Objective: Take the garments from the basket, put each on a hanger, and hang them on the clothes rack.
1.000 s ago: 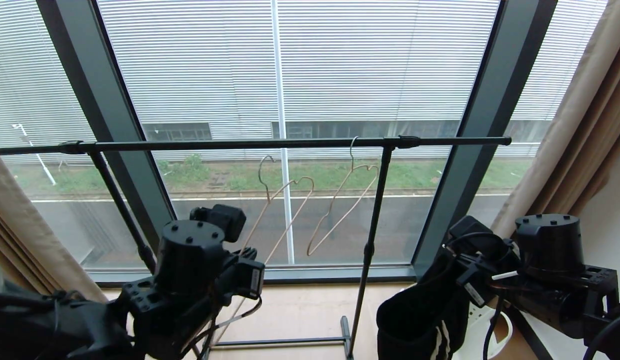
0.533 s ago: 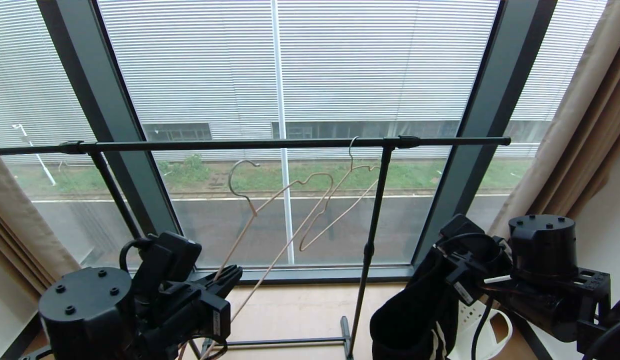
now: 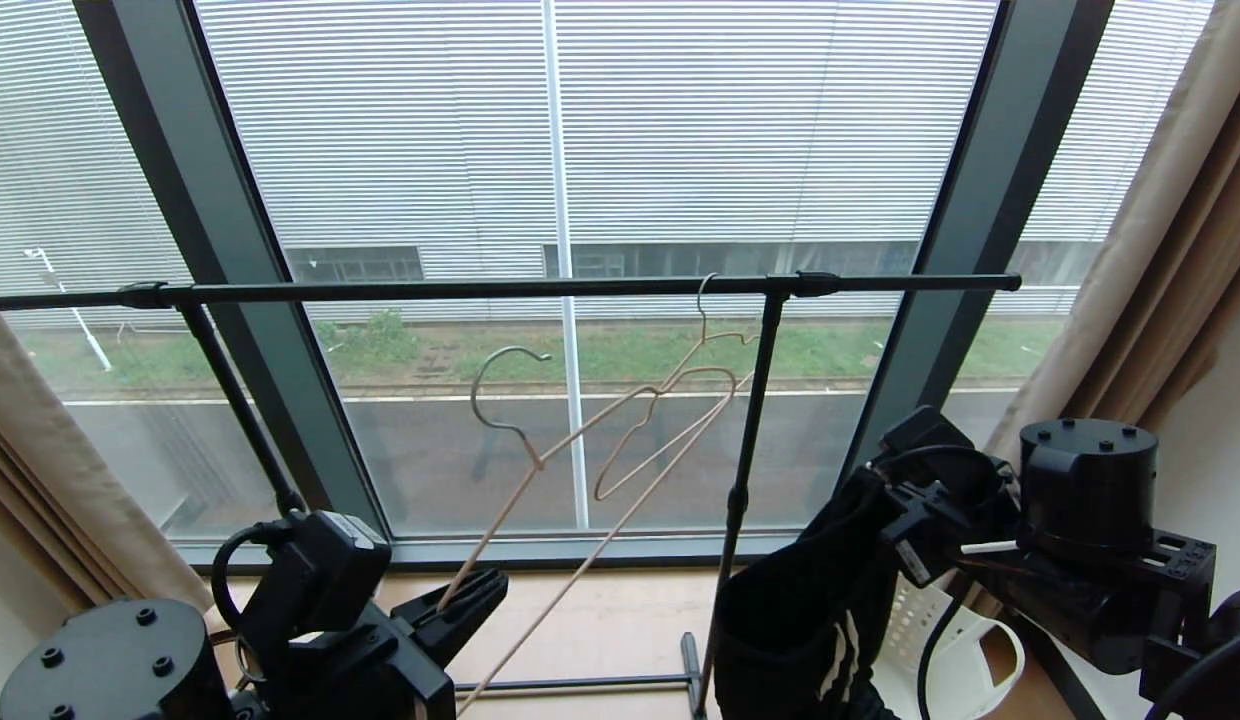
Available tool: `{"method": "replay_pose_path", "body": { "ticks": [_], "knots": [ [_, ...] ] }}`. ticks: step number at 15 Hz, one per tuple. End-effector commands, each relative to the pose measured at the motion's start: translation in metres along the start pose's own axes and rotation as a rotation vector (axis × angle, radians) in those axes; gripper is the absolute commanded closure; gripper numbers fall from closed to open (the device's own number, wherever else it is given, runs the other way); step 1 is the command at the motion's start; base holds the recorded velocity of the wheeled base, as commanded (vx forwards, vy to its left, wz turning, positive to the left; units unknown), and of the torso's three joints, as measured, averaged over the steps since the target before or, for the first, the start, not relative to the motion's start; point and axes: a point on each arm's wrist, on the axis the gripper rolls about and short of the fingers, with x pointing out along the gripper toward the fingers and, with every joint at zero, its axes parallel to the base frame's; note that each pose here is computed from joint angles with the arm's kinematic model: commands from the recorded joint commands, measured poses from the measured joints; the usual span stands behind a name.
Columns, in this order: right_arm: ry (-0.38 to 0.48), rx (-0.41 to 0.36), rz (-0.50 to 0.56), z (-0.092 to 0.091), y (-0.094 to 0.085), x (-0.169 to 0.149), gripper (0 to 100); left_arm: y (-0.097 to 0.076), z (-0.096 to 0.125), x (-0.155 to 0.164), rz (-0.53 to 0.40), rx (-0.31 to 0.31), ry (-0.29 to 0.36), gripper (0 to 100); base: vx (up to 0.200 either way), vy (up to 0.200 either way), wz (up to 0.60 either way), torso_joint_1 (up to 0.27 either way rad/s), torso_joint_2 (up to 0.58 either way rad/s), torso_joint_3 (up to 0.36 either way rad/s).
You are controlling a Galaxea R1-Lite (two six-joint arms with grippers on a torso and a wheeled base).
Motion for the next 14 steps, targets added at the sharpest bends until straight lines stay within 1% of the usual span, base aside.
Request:
{"method": "replay_pose_path", "body": {
  "ticks": [1,2,4,5,6,7,8,9,11,14],
  "knots": [
    [-0.017,0.01,-0.01,0.001,0.003,0.002,100,-0.009,-0.004,0.0,-0.045,0.013,0.022,100,0.0,0.0,0.0,0.0,0.0,0.0],
    [-0.021,0.014,-0.009,0.002,0.003,0.002,100,-0.011,-0.006,-0.001,-0.057,0.016,0.033,100,0.0,0.0,0.0,0.0,0.0,0.0],
    [-0.047,0.039,-0.018,0.006,0.004,0.001,100,-0.019,-0.016,-0.003,-0.1,0.044,0.08,100,0.0,0.0,0.0,0.0,0.0,0.0],
    [-0.05,0.051,-0.035,0.009,0.006,0.001,100,-0.024,-0.017,-0.003,-0.124,0.051,0.086,100,0.0,0.0,0.0,0.0,0.0,0.0],
    [-0.05,0.05,-0.035,0.009,0.006,0.001,100,-0.025,-0.017,-0.003,-0.127,0.052,0.086,100,0.0,0.0,0.0,0.0,0.0,0.0],
    [-0.061,0.091,-0.075,0.017,0.008,0.001,100,-0.032,-0.018,-0.004,-0.166,0.063,0.091,100,0.0,0.0,0.0,0.0,0.0,0.0],
    [-0.063,0.096,-0.081,0.018,0.008,0.001,100,-0.034,-0.018,-0.004,-0.172,0.066,0.092,100,0.0,0.0,0.0,0.0,0.0,0.0],
    [-0.066,0.101,-0.097,0.021,0.008,0.001,100,-0.035,-0.022,-0.002,-0.177,0.072,0.113,100,0.0,0.0,0.0,0.0,0.0,0.0],
    [-0.074,0.099,-0.1,0.024,0.011,-0.001,100,-0.036,-0.027,0.001,-0.175,0.077,0.141,100,0.0,0.0,0.0,0.0,0.0,0.0],
    [-0.078,0.103,-0.105,0.027,0.017,-0.004,100,-0.038,-0.031,0.007,-0.18,0.08,0.16,100,0.0,0.0,0.0,0.0,0.0,0.0]
  ]
}}
